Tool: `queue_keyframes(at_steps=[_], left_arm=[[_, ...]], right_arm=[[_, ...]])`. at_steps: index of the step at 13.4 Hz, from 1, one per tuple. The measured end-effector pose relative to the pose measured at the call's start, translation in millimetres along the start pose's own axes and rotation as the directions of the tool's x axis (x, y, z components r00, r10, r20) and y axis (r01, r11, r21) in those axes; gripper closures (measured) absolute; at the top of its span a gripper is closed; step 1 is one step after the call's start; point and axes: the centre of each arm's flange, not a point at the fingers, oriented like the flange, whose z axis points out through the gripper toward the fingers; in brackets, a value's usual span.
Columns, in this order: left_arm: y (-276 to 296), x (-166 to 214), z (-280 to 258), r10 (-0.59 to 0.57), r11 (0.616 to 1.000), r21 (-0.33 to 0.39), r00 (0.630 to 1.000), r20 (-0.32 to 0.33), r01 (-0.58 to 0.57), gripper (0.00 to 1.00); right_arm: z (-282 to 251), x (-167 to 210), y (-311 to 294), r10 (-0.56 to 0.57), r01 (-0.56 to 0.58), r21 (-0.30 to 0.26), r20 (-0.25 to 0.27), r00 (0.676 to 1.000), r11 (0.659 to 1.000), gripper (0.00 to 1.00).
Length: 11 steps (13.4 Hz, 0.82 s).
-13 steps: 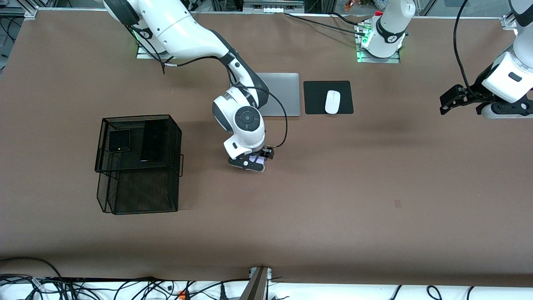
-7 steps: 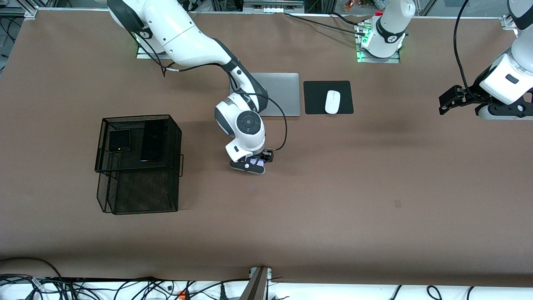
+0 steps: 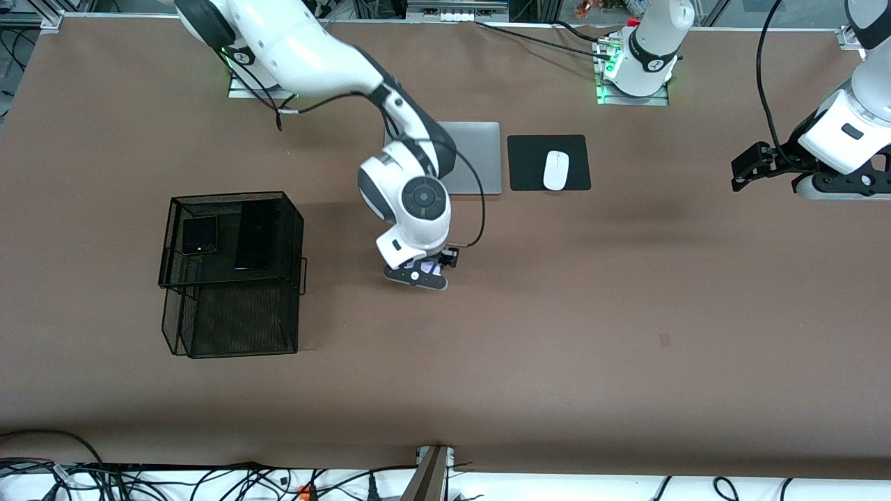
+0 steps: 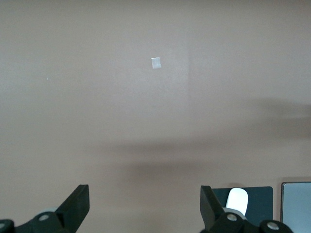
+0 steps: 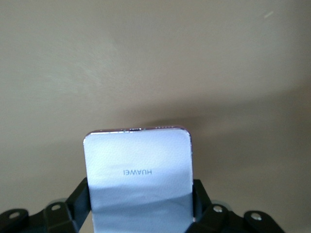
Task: Place phones with both arms
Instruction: 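Lower the white phone into the organizer's back tier, open the right gripper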
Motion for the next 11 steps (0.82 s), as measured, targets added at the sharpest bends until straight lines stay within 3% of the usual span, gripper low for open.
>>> queue_keyframes(at_steps=[2,5,9,11], left_arm=[[0,0,0,0.001,1.000,0.000,1.000,0.000,-0.001,0.00],[1,0,0,0.001,1.000,0.000,1.000,0.000,-0.001,0.00],[0,0,0,-0.001,1.000,0.000,1.000,0.000,0.001,0.00],[0,0,0,0.001,1.000,0.000,1.000,0.001,-0.001,0.00]], right_arm=[[-65,25,36,-0.040,0.040,0.001,0.006,0.999,0.999,0.15],[-122,92,148,-0.103,0.105,-0.027,0.055,0.993,0.994,0.15],[-123,180,314,-0.191,0.192,-0.005,0.104,0.976,0.981,0.15],[-105,207,365,-0.192,0.191,0.014,0.083,0.978,0.981,0.15]])
